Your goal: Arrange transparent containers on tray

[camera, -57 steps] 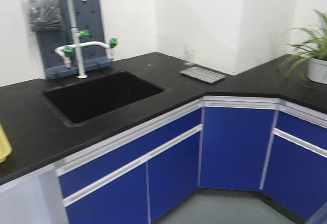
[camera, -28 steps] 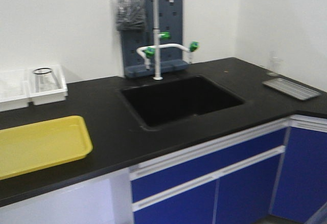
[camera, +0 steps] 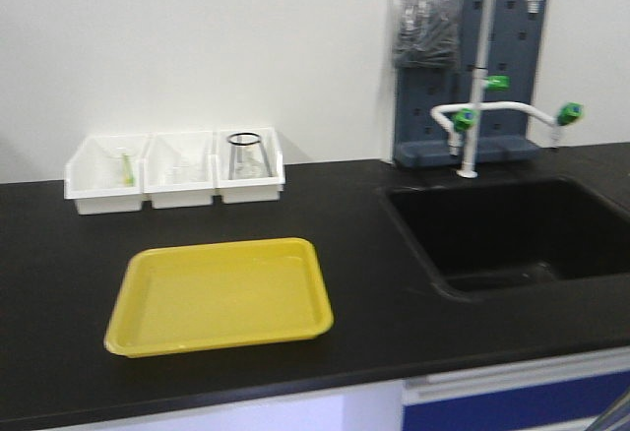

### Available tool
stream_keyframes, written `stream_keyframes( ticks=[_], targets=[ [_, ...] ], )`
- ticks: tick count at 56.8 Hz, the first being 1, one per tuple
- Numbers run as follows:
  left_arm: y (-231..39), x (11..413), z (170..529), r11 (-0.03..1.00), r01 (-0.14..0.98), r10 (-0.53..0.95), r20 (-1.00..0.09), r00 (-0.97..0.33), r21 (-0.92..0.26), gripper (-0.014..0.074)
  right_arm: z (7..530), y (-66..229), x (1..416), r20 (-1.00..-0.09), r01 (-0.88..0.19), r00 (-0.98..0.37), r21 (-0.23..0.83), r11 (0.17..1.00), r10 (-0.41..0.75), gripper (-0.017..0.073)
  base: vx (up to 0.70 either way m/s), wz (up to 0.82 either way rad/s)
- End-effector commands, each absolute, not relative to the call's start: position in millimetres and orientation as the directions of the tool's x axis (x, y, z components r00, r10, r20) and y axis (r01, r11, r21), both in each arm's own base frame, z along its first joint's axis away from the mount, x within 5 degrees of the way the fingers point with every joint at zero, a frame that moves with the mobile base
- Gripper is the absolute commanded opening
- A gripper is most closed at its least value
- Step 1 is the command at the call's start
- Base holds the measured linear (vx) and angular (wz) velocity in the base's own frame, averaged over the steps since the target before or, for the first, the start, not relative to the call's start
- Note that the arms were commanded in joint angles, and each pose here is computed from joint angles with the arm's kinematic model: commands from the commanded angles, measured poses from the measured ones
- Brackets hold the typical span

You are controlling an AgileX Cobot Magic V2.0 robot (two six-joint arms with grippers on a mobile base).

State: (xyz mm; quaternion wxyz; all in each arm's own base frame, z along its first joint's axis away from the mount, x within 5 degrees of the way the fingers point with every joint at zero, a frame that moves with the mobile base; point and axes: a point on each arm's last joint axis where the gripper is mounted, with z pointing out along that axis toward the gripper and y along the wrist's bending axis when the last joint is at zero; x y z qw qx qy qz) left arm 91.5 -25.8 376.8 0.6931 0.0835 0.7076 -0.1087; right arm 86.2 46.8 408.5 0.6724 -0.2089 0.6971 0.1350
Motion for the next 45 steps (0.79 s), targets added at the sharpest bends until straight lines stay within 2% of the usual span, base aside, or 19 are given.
stream_keyframes(
  ticks=[1,21,45],
  targets=[
    [-26.8,89.2,395.3,0.956,0.29,-0.065,-0.995,0.076,-0.041,0.0131,423.9,46.7,84.6,-0.993,-0.471,0.093,-0.113,0.875,-0.078,0.0012,0.24,0.44],
    [-26.8,89.2,395.3,0.956,0.29,-0.065,-0.995,0.076,-0.041,0.0131,423.9,46.7,84.6,-0.993,-0.471,0.093,-0.113,0.875,-0.078,0.0012,0.26,0.3],
    [-26.8,89.2,395.3,0.956,0.29,-0.065,-0.995,0.076,-0.041,0.0131,423.9,46.7,84.6,-0.993,-0.471,0.093,-0.113,0.875,-0.078,0.0012,0.3,0.08]
  ],
)
